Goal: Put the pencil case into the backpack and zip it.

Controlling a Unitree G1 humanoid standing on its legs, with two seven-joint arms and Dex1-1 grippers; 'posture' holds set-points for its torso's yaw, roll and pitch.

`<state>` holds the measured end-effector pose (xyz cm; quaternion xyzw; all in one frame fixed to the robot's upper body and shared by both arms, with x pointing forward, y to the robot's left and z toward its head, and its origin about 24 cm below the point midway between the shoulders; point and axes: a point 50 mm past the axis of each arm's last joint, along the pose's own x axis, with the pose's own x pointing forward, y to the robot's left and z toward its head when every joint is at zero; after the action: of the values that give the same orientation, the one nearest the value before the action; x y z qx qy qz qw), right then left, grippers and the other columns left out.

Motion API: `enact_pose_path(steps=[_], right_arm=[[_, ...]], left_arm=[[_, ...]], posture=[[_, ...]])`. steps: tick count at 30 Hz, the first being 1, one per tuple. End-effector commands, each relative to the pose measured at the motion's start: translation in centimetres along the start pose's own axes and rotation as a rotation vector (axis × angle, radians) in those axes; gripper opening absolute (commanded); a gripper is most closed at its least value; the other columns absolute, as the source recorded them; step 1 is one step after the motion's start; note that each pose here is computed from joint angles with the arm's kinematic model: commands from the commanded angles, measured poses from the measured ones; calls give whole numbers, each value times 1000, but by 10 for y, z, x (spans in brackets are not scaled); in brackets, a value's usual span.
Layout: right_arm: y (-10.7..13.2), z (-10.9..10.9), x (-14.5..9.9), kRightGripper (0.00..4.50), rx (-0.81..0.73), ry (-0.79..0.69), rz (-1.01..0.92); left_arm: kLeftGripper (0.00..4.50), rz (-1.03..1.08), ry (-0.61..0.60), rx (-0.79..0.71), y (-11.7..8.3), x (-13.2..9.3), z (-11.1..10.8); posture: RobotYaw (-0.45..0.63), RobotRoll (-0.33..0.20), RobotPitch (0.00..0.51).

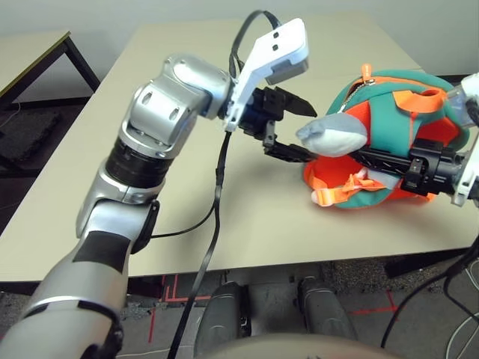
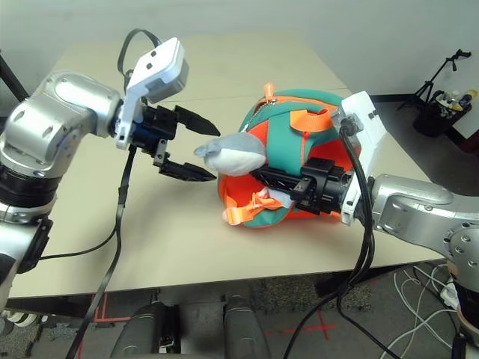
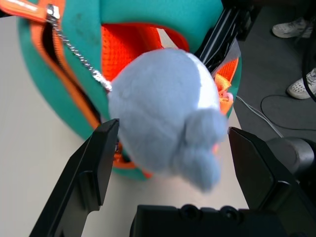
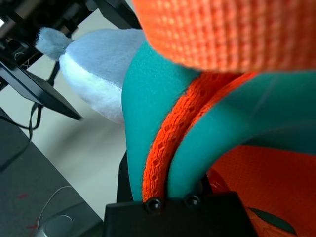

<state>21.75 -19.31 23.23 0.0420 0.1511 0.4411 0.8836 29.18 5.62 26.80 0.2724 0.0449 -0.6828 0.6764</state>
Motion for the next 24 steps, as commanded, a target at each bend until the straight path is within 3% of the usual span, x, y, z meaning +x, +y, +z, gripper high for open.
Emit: enact_pose_path(steps=[1, 7, 10, 17, 20, 24], right_arm=[[8, 0, 4, 103, -13, 10, 48], [9, 0, 6, 103, -14, 3, 52], [9, -1, 7, 103, -13, 3, 54], [8, -2, 8, 103, -11, 6, 58], [7, -2, 9, 103, -11, 8, 61], [6, -2, 9, 103, -10, 11, 61]], left_arm=[[4500, 16, 28, 12, 1, 10, -10], [4500, 62, 23, -4, 8, 17, -19], [3908, 88, 21, -3, 13, 14, -19], [1512, 115, -25, -12, 17, 4, -10], [716, 115, -55, -29, 17, -3, -5], [372, 164, -107, -99, 25, -27, 4]], posture=[[-94, 0, 82], [-96, 0, 80], [-93, 0, 77], [-84, 0, 76], [-75, 0, 73], [-69, 0, 70]])
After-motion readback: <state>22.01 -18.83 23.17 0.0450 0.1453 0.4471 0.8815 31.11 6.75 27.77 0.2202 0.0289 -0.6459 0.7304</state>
